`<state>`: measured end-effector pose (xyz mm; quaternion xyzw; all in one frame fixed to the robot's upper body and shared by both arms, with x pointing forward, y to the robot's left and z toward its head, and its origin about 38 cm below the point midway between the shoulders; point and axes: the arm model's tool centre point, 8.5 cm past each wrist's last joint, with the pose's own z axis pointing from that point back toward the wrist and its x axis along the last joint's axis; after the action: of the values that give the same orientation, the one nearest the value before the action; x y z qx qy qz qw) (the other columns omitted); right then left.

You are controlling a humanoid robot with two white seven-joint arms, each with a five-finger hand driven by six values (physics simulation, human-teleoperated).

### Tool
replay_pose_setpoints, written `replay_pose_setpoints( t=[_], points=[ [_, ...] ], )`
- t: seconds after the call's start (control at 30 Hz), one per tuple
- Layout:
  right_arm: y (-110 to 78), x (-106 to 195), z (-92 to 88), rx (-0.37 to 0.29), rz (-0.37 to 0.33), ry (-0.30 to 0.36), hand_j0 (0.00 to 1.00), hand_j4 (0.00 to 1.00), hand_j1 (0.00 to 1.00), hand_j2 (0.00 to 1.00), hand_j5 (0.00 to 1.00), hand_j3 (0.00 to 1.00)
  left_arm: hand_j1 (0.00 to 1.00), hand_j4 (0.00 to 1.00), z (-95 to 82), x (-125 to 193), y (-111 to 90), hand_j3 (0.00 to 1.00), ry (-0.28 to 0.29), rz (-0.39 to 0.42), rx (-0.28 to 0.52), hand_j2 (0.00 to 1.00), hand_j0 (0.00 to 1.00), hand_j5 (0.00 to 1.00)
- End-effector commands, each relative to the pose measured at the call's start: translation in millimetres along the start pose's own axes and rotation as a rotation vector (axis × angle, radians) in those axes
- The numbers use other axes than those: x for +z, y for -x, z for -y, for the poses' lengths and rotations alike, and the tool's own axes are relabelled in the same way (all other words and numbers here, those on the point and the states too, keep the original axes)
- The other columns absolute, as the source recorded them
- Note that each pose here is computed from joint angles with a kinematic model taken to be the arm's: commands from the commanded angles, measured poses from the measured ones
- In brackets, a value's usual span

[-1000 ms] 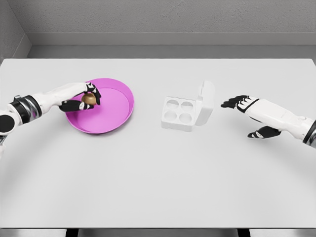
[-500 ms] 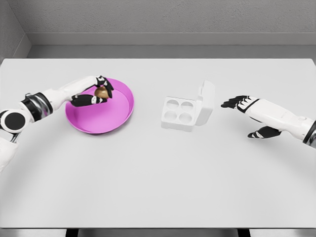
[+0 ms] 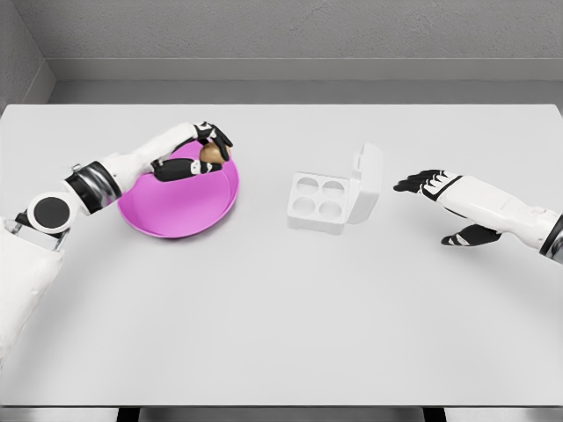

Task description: Pack egg into the box and close the box lid

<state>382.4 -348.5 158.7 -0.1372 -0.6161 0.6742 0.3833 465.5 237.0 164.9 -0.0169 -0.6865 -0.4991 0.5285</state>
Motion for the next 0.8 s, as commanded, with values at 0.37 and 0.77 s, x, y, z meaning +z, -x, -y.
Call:
replay_pose_setpoints(
  t=[0.37,0.77],
  points=[
    [1.5,0,2.6,-0.004,-0.003,0.009,1.00,1.00,1.00,1.00,1.00,1.00,0.34,0.34,34.6,-41,-21,0.34,-0.006,0.094,0.121,0.34,0.34,0.34],
    [19.8,7,-0.2,-0.025,-0.058,0.002,1.00,1.00,1.00,1.00,1.00,1.00,0.35,0.35,58.8,-67,-32,0.35,-0.008,0.151,0.243,0.35,0.35,0.35]
  ],
)
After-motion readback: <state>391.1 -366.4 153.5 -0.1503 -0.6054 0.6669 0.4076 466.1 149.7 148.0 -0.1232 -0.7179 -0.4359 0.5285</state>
